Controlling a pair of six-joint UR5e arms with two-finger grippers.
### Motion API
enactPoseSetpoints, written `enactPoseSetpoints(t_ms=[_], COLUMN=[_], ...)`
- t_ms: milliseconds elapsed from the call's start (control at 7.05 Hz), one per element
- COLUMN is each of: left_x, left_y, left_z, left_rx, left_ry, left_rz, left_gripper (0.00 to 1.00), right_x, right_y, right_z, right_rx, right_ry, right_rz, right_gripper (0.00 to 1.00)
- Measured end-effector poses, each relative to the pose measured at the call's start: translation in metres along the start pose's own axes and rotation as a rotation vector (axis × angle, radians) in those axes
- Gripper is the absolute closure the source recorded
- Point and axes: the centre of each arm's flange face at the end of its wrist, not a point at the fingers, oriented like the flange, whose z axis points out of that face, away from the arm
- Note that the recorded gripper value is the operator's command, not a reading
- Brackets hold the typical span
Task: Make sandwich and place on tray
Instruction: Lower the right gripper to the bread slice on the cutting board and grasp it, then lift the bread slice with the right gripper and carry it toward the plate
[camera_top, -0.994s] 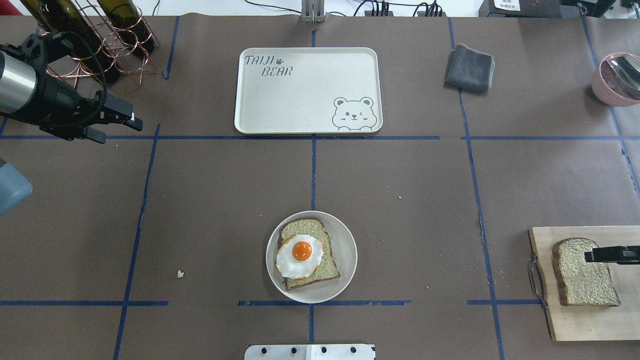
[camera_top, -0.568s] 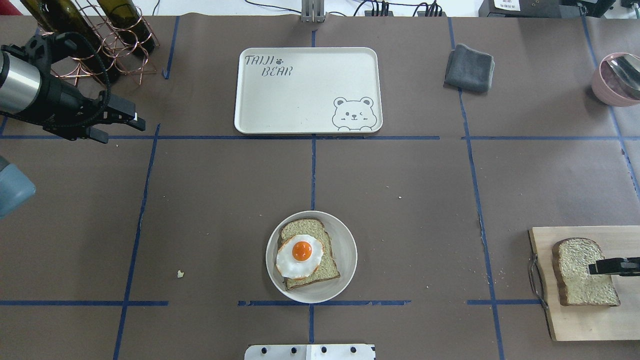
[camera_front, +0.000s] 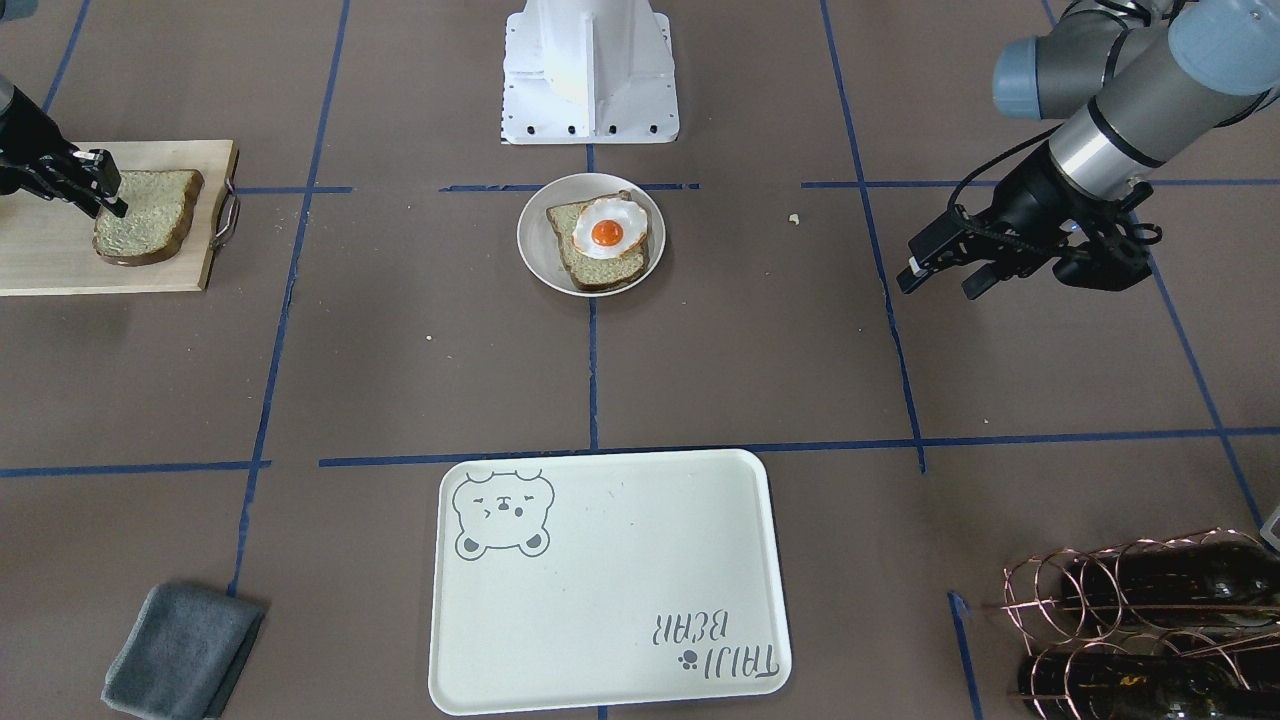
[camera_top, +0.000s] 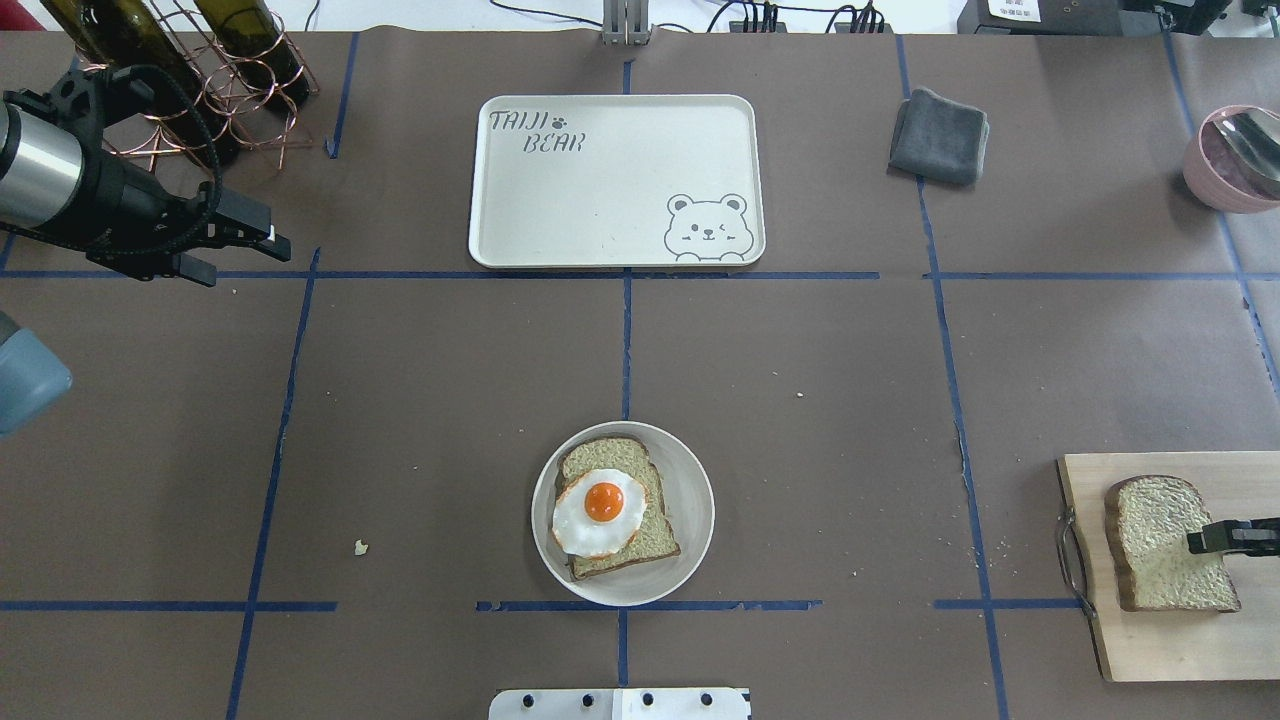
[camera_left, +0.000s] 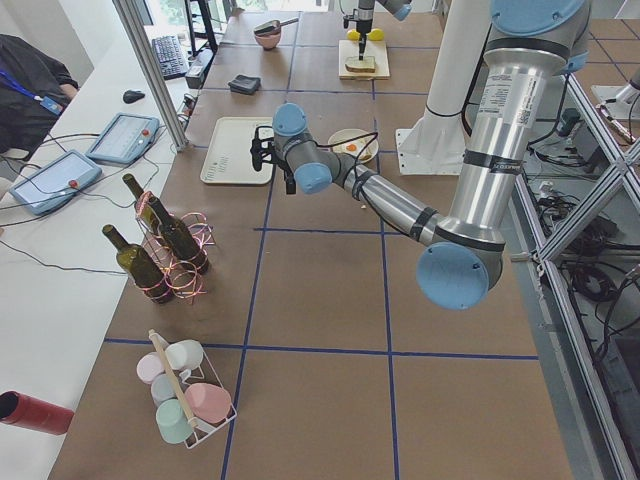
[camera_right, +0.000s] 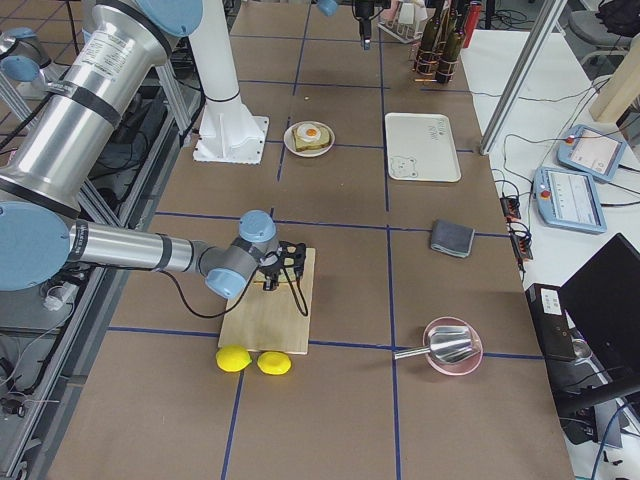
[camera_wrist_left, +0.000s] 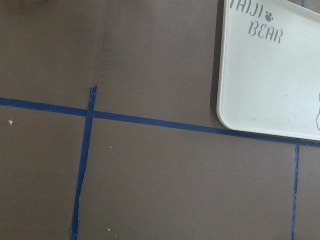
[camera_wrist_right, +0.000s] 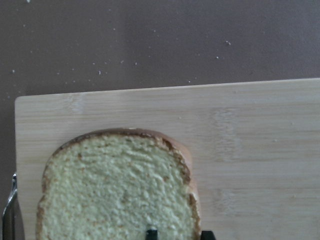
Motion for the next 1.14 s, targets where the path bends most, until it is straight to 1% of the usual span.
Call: enactPoseSetpoints(t_ms=[426,568,710,852,1135], left_x=[0.0,-0.001,-0.001,-0.001,-0.002], left_y=[-0.001,-0.001,-0.001,-0.002,-0.002], left_z=[0.0,0.0,0.0,0.0,0.001], left_rx=[0.008,0.012,0.014,0.014,0.014], left_ry=[-0.003,-0.005,-0.006,-0.006,-0.009], left_rz=[0.0,0.0,0.0,0.0,-0.003], left_gripper=[0.0,0.0,0.0,0.0,0.0], right_x=[0.0,-0.003,-0.011,-0.026,-0.055], right_y=[0.0,0.0,-0.002,-0.003,-0.009], right_z=[0.0,-0.001,-0.006,-0.016,-0.046], right_rx=[-0.003,-0.001,0.005,0.015,0.026], right_ry=[0.0,-0.006,-0.023,-0.056,-0.14], right_rz=[0.0,-0.003,-0.012,-0.027,-0.043], right_gripper=[1.0,1.0,1.0,1.0,1.0])
